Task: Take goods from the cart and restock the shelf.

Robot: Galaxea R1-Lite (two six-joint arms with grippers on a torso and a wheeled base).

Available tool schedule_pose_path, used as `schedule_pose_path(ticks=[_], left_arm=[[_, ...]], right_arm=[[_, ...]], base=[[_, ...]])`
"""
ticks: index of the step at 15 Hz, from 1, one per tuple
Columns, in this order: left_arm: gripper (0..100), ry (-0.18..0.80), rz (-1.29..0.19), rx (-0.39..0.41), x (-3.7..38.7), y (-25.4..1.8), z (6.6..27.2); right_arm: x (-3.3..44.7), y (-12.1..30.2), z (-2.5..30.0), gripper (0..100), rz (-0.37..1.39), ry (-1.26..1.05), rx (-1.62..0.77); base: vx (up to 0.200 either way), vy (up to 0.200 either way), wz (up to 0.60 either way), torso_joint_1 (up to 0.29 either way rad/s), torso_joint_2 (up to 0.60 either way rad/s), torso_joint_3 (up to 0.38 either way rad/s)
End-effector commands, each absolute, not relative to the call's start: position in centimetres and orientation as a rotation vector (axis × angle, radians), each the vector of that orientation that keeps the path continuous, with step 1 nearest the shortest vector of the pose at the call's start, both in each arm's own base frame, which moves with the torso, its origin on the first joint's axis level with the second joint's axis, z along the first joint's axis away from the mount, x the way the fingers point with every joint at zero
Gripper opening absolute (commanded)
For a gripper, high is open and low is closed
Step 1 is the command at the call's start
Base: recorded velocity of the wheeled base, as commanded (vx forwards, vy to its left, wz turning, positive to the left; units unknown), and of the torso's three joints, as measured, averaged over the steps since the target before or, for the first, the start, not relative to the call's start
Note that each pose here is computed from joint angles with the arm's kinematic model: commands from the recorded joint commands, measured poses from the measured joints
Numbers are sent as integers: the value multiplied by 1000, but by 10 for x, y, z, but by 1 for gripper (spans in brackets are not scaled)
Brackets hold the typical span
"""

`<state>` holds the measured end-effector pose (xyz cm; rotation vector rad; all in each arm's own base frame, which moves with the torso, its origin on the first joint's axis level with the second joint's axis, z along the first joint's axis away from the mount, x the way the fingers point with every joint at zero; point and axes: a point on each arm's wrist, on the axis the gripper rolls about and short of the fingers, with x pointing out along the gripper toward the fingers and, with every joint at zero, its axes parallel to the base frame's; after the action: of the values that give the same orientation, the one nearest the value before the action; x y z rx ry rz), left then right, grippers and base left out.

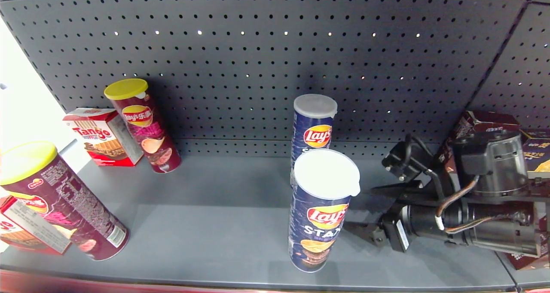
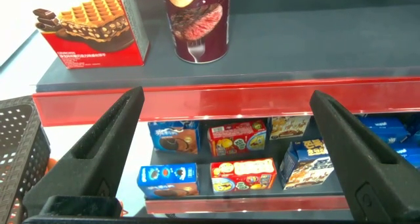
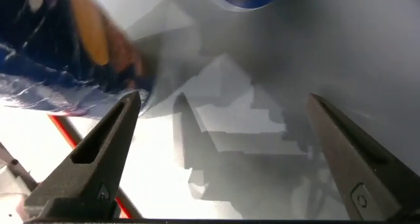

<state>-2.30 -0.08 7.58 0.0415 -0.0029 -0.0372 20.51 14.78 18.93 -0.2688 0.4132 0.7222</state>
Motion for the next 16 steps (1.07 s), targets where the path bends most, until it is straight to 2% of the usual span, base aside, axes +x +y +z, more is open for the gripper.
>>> schedule_pose_path(ticks=[1,5,8,10,13,16], left_arm=[[100,-2,-38,41,-23,-1,76],[100,-1,-38,41,-23,-1,76],[100,-1,-38,41,-23,-1,76],[100,-1,-38,44,-23,-1,76],[100,-1,-38,44,-23,-1,76],[100,-1,-38,44,-23,-1,76]], right_arm=[[196,118,228,100,636,269,-214],[176,66,270,100,437,36,-157],[135,28,291,100,267,-113,-146],[110,20,299,100,230,-181,-145],[63,12,278,100,219,-207,-150],[20,4,232,100,172,-163,-156]], base=[[0,0,0,0,0,0],[0,0,0,0,0,0],[0,0,0,0,0,0],[0,0,0,0,0,0],[0,0,0,0,0,0],[0,0,0,0,0,0]])
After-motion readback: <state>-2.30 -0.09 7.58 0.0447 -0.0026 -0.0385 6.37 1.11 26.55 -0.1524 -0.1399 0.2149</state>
